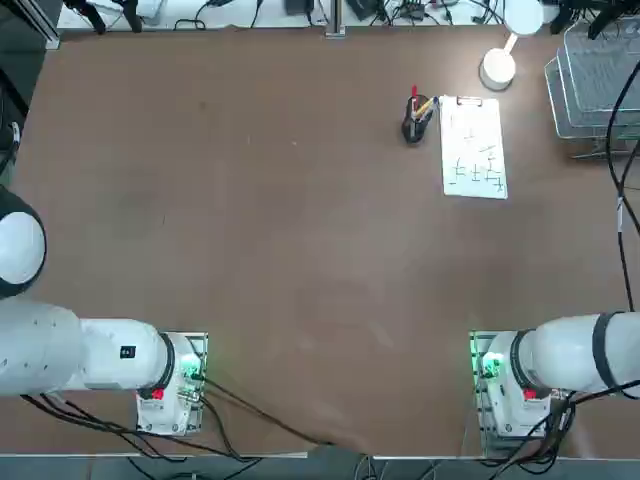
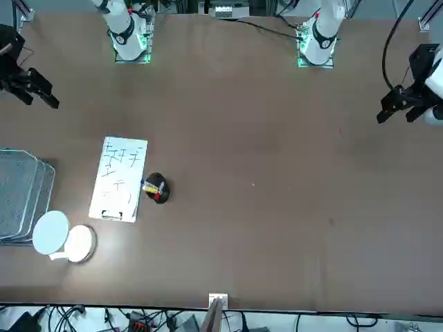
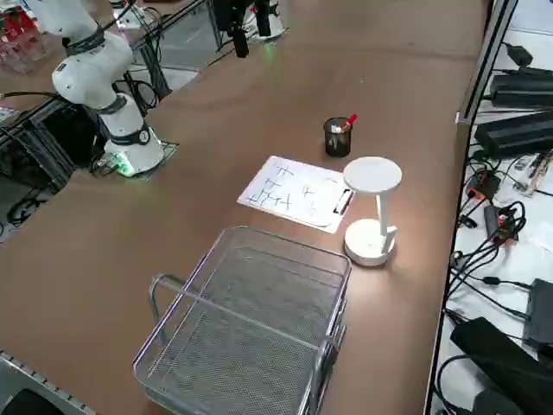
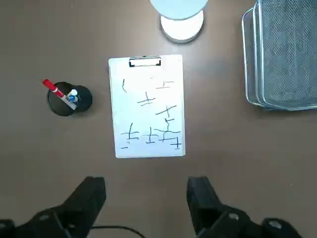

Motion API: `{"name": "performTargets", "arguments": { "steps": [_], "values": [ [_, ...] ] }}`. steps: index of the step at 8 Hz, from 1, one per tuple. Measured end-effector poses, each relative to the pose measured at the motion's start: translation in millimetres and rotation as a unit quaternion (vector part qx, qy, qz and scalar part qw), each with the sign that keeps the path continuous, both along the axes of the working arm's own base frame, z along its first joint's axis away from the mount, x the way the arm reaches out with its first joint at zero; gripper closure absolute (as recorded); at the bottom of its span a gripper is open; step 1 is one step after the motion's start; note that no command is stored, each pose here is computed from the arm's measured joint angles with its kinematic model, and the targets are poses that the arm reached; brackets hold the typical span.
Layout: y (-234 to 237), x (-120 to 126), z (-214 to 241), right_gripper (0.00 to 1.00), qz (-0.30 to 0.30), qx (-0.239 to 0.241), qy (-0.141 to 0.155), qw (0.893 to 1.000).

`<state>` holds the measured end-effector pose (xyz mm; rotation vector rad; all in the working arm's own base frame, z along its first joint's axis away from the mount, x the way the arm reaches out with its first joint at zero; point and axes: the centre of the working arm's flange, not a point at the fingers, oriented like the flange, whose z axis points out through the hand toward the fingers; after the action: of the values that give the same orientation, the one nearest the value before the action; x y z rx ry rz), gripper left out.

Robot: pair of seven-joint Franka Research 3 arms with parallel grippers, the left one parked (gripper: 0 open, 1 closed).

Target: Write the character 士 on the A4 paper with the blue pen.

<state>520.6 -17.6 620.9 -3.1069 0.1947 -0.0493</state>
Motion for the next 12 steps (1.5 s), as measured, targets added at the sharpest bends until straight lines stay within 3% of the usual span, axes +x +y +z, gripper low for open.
{"name": "performTargets", "arguments": {
  "steps": [4, 6, 12],
  "values": [
    [3.5, 9.7, -9.7, 0.0, 0.002, 0.0, -0.003, 1.0],
    [28.6, 21.2, -27.4, 0.0, 0.021, 0.005, 0.003, 1.0],
    [124.0, 62.2, -143.8, 0.01, 0.082, 0.028, 0.022, 0.996]
  ]
}}
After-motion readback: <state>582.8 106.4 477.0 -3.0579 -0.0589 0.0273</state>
